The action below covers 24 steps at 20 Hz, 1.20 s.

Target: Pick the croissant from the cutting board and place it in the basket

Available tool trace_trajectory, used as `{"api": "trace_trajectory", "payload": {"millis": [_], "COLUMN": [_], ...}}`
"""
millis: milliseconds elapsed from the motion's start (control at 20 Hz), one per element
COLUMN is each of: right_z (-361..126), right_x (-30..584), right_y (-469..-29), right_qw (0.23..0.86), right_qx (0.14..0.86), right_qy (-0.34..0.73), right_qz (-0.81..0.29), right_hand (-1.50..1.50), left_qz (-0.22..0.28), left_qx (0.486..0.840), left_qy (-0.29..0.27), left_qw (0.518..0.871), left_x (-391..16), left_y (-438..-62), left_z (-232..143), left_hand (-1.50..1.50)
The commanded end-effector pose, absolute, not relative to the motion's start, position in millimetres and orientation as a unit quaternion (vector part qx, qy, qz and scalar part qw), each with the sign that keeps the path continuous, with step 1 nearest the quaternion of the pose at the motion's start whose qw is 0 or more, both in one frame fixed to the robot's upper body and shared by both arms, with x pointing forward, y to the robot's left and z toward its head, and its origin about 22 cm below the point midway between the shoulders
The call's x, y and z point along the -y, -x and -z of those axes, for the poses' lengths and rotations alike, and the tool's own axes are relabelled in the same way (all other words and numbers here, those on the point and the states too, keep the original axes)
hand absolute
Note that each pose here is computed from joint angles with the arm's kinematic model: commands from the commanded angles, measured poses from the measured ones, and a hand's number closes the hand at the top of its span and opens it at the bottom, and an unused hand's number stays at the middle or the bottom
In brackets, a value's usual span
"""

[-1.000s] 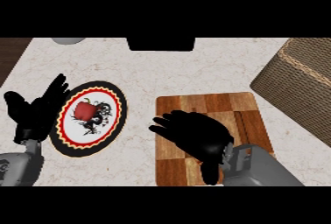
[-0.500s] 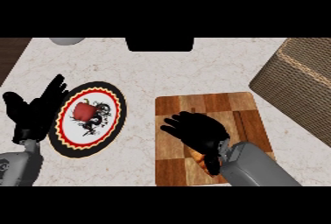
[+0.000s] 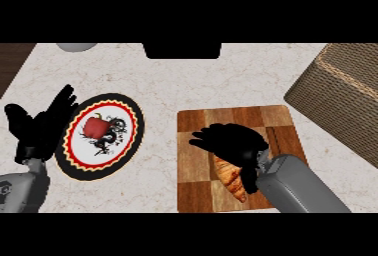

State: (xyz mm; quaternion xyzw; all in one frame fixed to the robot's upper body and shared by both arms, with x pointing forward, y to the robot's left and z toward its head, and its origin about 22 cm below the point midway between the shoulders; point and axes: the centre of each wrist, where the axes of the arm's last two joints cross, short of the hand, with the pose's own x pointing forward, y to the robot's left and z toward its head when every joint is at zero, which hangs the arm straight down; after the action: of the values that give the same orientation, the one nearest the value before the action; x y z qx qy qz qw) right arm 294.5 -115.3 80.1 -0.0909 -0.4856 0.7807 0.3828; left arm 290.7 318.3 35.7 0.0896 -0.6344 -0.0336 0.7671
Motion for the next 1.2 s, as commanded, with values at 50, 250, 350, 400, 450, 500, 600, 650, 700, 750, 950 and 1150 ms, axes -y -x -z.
{"api": "trace_trajectory", "payload": {"millis": [50, 250, 350, 400, 450, 500, 600, 650, 700, 750, 950, 1150], "right_z": [-67.2, -76.5, -79.5, -70.3, -54.6, -60.1, -37.7, -50.8, -51.8, -42.2, -28.9, -21.1], "right_x": [125.6, 121.6, 115.5, 128.9, 120.0, 122.0, 119.3, 131.4, 101.6, 120.3, 112.9, 124.8], "right_y": [-292.1, -280.2, -293.4, -279.3, -273.5, -269.8, -267.5, -272.6, -275.6, -284.3, -269.8, -279.0], "right_qw": [0.383, 0.375, 0.363, 0.355, 0.36, 0.369, 0.357, 0.356, 0.347, 0.345, 0.321, 0.288], "right_qx": [0.487, 0.485, 0.489, 0.486, 0.48, 0.478, 0.481, 0.47, 0.473, 0.476, 0.457, 0.445], "right_qy": [0.057, 0.062, 0.076, 0.088, 0.097, 0.101, 0.112, 0.112, 0.115, 0.12, 0.119, 0.13], "right_qz": [-0.783, -0.788, -0.79, -0.794, -0.794, -0.791, -0.793, -0.8, -0.802, -0.8, -0.821, -0.838], "right_hand": [-1.5, -1.5, -1.5, -1.5, -1.5, -1.5, -1.5, -1.5, -1.5, -1.5, 1.5, 1.5], "left_qz": [0.037, 0.033, 0.027, 0.03, 0.027, 0.033, 0.03, 0.032, 0.03, 0.035, 0.034, 0.034], "left_qx": [0.638, 0.633, 0.64, 0.634, 0.64, 0.639, 0.633, 0.626, 0.644, 0.626, 0.637, 0.636], "left_qy": [-0.087, -0.087, -0.093, -0.09, -0.09, -0.077, -0.098, -0.088, -0.09, -0.082, -0.087, -0.084], "left_qw": [0.764, 0.768, 0.762, 0.768, 0.763, 0.764, 0.768, 0.774, 0.76, 0.775, 0.765, 0.767], "left_x": [-312.3, -310.4, -311.3, -321.3, -326.6, -316.3, -321.9, -312.5, -311.0, -319.0, -323.9, -303.9], "left_y": [-290.0, -306.8, -286.7, -282.0, -298.4, -293.9, -284.9, -277.2, -294.5, -294.3, -291.1, -282.2], "left_z": [-47.4, -47.6, -39.2, -47.2, -34.4, -51.3, -23.7, -45.8, -33.1, -44.5, -43.0, -38.9], "left_hand": [0.0, 0.0, 0.0, 0.0, 0.0, 0.0, 0.0, 0.0, 0.0, 0.0, 0.0, 0.0]}}
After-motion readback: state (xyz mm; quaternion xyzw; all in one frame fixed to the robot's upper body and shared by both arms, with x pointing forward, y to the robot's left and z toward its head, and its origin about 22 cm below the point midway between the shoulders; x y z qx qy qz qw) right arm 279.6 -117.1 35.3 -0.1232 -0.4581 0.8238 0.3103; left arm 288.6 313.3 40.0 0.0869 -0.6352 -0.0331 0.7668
